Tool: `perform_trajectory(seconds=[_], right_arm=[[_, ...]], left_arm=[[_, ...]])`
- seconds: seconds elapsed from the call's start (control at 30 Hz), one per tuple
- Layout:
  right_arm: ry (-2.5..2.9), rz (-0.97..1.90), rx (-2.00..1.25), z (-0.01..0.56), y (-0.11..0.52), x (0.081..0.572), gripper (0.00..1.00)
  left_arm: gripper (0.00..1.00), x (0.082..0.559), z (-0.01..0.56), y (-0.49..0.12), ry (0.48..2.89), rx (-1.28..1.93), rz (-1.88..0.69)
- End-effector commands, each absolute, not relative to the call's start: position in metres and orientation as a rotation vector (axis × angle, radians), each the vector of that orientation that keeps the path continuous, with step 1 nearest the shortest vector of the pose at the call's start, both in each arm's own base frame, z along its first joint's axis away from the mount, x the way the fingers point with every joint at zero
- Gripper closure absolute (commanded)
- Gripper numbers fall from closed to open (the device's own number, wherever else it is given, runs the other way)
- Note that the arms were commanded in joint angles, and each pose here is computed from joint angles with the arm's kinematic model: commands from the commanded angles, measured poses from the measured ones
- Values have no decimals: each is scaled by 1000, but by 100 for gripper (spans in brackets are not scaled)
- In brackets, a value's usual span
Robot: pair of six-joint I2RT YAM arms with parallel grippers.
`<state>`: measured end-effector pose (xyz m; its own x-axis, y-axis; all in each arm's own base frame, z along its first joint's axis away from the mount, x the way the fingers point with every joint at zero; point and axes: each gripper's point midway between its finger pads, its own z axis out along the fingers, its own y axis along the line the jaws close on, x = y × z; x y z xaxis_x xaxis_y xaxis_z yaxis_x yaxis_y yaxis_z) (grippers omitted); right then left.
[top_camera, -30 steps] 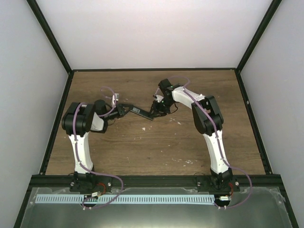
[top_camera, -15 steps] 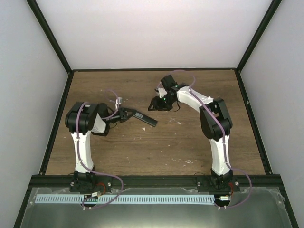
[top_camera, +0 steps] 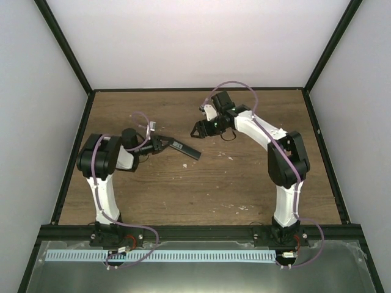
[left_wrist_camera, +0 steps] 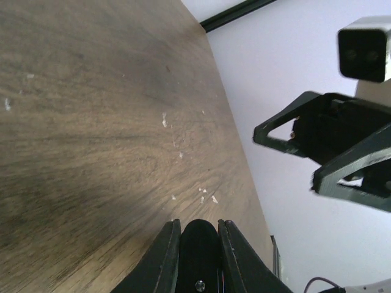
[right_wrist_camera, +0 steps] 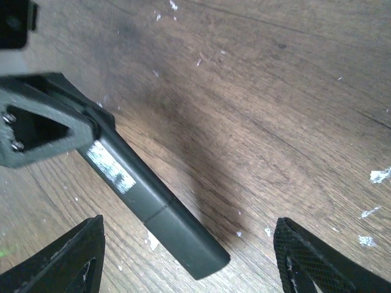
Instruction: Load the batteries into the remote control
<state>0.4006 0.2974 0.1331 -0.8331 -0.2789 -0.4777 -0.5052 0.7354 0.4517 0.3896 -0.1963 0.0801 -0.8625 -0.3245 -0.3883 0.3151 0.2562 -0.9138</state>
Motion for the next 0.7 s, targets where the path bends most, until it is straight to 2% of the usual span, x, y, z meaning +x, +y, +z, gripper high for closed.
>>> perform_trajectory(seconds=[0.0, 0.37, 0.67], right_arm=[[2440, 829, -751, 150, 291, 400, 31], [2102, 1288, -983, 207, 278, 387, 28], [2082, 1515, -1065, 213, 286, 351, 33]], left_arm=[[100, 391, 99, -199, 2015, 40, -1584], [100, 360, 147, -221, 2024, 164, -1710], [100, 338, 185, -232, 2071, 366, -1701]])
